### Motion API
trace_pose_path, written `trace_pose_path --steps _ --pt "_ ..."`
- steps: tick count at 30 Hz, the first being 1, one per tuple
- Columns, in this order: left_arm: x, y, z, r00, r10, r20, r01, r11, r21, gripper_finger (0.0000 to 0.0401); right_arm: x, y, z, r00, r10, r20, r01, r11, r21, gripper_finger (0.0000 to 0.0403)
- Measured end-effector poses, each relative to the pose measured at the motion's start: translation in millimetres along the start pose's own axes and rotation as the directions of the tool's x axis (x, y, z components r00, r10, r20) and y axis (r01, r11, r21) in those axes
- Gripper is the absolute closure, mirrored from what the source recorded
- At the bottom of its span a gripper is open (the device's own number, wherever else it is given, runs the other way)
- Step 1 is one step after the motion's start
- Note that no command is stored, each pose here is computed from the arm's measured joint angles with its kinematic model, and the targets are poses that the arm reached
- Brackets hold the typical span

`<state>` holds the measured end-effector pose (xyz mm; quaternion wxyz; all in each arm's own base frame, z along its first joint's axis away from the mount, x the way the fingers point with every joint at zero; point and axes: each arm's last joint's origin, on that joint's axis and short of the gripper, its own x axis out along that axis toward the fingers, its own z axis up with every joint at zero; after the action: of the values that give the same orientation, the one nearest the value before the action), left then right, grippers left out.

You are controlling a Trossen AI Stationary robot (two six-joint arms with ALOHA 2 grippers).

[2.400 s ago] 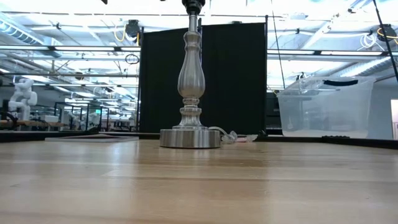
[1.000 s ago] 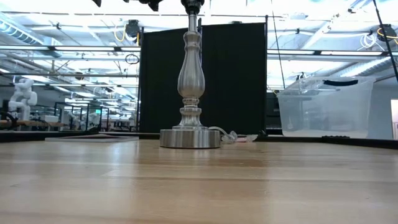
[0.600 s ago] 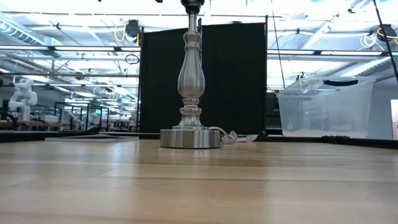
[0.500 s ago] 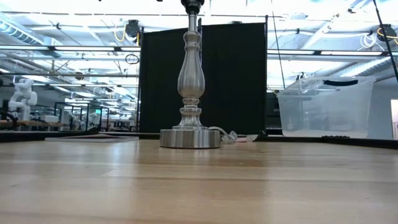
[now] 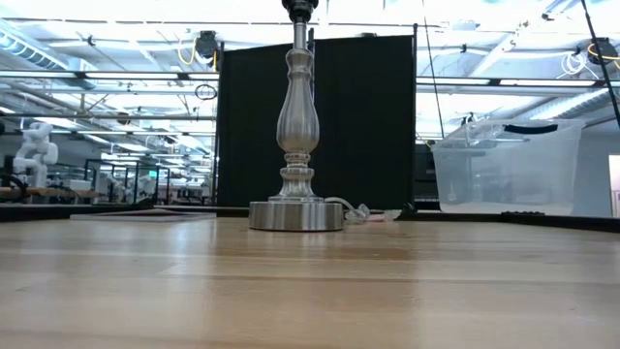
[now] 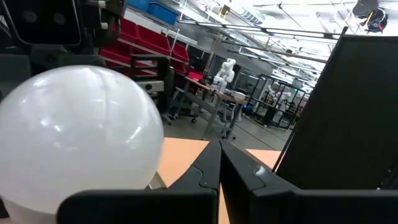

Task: Screw lightbulb
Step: Insert the white lightbulb into the silver lamp

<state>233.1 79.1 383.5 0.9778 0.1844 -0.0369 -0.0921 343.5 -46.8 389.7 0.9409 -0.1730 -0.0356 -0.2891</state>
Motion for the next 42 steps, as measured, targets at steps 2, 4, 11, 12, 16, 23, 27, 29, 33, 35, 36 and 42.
trace_pose_path --steps 2,4,11,12,16,23,27,29,33,35,36,42 --pt "0 0 0 1.0 0.002 0.002 -0.002 1.0 0.002 0.0372 0 0 0 1.0 0.005 -0.002 -0.005 1.0 0.001 0.0403" --pt "-1 1 0 1.0 0.007 0.0 -0.007 1.0 0.003 0.0372 0 1 0 1.0 0.008 -0.006 -0.008 1.0 0.0 0.0403" --pt "-5 7 -2 0.999 0.039 -0.011 -0.039 0.999 0.004 0.0372 -4 9 -1 0.999 0.038 -0.028 -0.038 0.999 0.006 0.0403" --pt "-5 8 -3 0.999 0.041 -0.012 -0.041 0.999 0.003 0.0372 -5 10 0 0.999 0.037 -0.029 -0.037 0.999 0.007 0.0403" --pt "-6 10 -3 0.999 0.048 -0.016 -0.048 0.999 0.003 0.0372 -8 15 3 0.999 0.043 -0.025 -0.043 0.999 0.01 0.0403" --pt "-5 10 -4 0.999 0.051 -0.015 -0.051 0.999 0.004 0.0372 -13 24 6 0.999 0.017 -0.042 -0.016 1.0 0.005 0.0403" --pt "-1 12 -9 0.998 0.062 -0.029 -0.062 0.998 -0.005 0.0372 -16 28 8 0.999 0.021 -0.042 -0.021 1.0 0.008 0.0403" --pt "1 13 -12 0.996 0.075 -0.044 -0.076 0.997 -0.01 0.0372 -18 29 8 0.998 -0.002 -0.056 0.003 1.0 0.009 0.0403" --pt "5 17 -18 0.995 0.084 -0.056 -0.085 0.996 -0.015 0.0372 -21 34 9 0.996 -0.03 -0.078 0.031 1.0 0.003 0.0403" --pt "5 20 -22 0.992 0.105 -0.071 -0.107 0.994 -0.017 0.0372 -23 36 10 0.995 -0.044 -0.086 0.045 0.999 0.0 0.0403" --pt "4 22 -23 0.99 0.117 -0.079 -0.119 0.993 -0.018 0.0372 -24 37 10 0.994 -0.058 -0.092 0.057 0.998 -0.004 0.0403" --pt "-8 25 -19 0.991 0.107 -0.075 -0.108 0.994 -0.02 0.0372 -30 42 13 0.987 -0.113 -0.116 0.108 0.993 -0.044 0.0403"
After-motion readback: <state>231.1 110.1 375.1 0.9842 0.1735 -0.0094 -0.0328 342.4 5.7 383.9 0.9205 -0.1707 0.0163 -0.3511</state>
